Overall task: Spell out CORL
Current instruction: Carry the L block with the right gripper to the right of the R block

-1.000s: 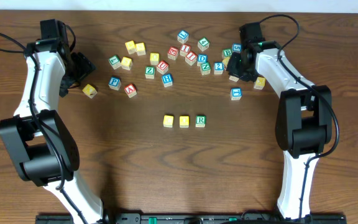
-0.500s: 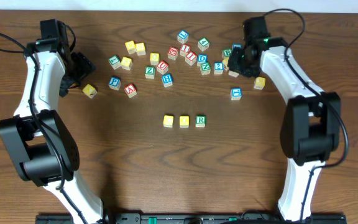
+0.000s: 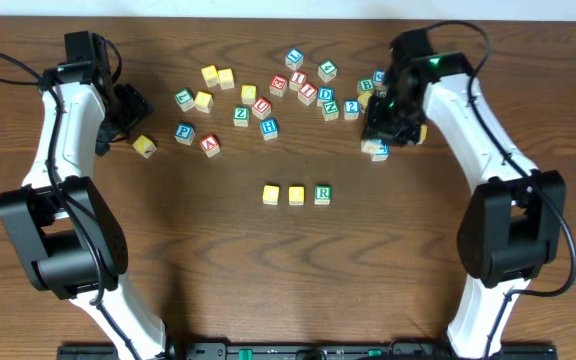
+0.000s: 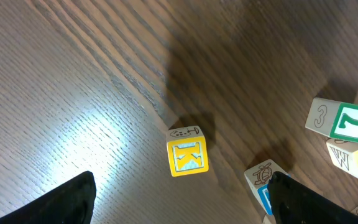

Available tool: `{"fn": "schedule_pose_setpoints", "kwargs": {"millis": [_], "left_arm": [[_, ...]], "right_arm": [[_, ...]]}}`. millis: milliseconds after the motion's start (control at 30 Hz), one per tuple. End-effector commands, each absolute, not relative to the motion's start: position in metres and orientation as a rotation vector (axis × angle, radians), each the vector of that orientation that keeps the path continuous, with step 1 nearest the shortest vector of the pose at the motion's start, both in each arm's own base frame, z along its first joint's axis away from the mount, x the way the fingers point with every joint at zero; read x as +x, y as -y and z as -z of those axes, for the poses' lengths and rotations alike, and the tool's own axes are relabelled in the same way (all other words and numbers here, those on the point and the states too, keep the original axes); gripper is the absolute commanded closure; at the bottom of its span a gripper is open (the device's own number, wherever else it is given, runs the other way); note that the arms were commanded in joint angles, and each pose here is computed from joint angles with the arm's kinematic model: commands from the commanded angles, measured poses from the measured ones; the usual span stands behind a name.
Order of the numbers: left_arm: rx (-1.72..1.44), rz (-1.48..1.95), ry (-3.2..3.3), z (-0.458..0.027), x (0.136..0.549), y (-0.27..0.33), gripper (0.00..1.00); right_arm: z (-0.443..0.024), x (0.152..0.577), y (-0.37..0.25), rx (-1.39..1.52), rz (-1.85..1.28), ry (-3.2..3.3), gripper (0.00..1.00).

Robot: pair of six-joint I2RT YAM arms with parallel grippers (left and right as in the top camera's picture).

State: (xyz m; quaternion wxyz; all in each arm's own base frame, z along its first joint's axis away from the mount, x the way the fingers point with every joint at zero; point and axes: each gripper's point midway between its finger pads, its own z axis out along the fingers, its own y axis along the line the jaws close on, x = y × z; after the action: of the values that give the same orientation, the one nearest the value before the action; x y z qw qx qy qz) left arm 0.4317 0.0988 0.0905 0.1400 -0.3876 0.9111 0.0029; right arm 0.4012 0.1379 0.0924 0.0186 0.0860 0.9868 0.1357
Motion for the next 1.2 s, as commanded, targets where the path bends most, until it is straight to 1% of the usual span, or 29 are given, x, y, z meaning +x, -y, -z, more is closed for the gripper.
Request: {"fn": "schedule_pose_setpoints", "kwargs": {"millis": [0, 133, 300, 433, 700, 1033, 1167], "left_arm": [[-1.140, -0.016, -2.630, -0.089, 0.431, -0.100, 0.13], [-1.140, -0.016, -2.630, -0.089, 0.431, -0.100, 0.13], [-1.140, -0.016, -2.630, -0.089, 0.431, -0.100, 0.13], [-1.140, -0.016, -2.630, -0.089, 0.431, -0.100, 0.13], [-1.140, -0.016, -2.630, -0.089, 0.431, -0.100, 0.13], [-1.140, -0.016, -2.630, -0.089, 0.431, -0.100, 0.13], [-1.140, -0.016, -2.630, -0.089, 0.431, -0.100, 0.13]], "right_arm": [[-0.091, 0.382, -0.150, 0.124, -0.304, -3.101, 0.71], [-0.074, 0.364, -0.166, 0.044, -0.255, -3.140, 0.71], [-0.045, 0.352, -0.163, 0.142, -0.083, -3.135, 0.71], [-0.031, 0.343, -0.165, 0.126, -0.069, -3.149, 0.71], [-0.027, 0.335, -0.168, 0.124, -0.073, -3.173, 0.71], [-0.030, 0.306, -0.173, 0.138, -0.144, -3.300, 0.75], [-0.029, 0.310, -0.175, 0.136, -0.154, -3.286, 0.73]]}}
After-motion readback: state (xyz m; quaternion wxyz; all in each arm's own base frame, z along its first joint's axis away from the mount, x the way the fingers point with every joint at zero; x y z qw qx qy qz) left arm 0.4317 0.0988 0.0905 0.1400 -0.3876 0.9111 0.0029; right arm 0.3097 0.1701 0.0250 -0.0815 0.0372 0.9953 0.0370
